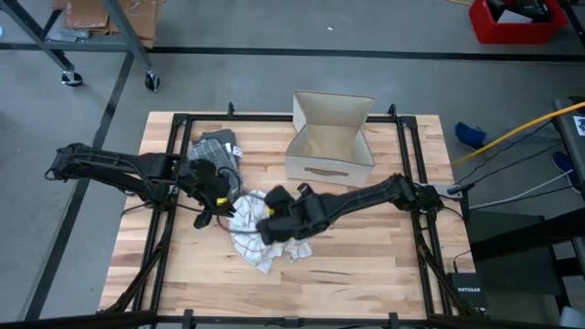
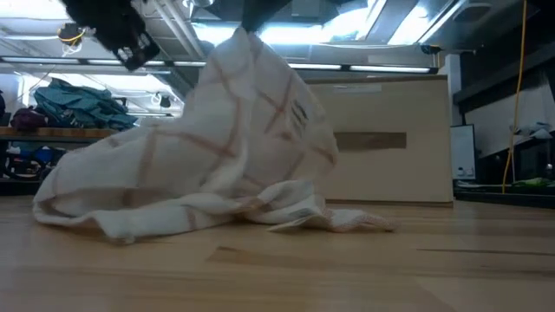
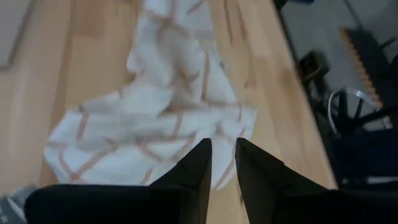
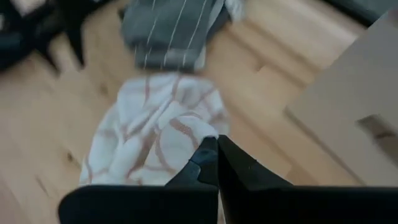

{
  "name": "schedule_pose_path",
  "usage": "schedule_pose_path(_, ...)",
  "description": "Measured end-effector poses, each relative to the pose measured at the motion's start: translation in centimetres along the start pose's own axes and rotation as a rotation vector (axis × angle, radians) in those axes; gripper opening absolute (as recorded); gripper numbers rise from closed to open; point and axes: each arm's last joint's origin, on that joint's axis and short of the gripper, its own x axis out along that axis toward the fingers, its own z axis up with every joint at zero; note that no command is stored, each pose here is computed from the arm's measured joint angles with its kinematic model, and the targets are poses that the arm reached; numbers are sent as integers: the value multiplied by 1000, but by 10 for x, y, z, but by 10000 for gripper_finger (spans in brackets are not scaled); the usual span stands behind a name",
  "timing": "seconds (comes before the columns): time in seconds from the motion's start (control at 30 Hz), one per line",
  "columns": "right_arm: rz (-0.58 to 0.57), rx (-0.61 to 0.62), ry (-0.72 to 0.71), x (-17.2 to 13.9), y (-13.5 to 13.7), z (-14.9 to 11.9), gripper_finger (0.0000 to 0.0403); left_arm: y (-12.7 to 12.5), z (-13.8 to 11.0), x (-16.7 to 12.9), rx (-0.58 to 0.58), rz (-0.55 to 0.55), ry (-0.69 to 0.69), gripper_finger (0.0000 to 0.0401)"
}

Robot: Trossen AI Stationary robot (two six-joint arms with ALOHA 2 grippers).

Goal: Fold towel
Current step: Fold the white towel

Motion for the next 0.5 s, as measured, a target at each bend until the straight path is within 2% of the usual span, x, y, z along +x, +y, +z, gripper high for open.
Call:
schedule_pose_path(0.17, 4, 80, -77, -10, -17, 27, 0, -6, 14, -16, 4, -14, -83, 61)
schedule_pose_path(0.33, 32, 157, -158, -9, -26, 52, 0, -8, 22, -18, -35, -30, -151, 61)
schedule_pose_path(0.5, 50, 163, -213, -1, -32, 70, 0, -8, 24, -18, -88, -20, -183, 67)
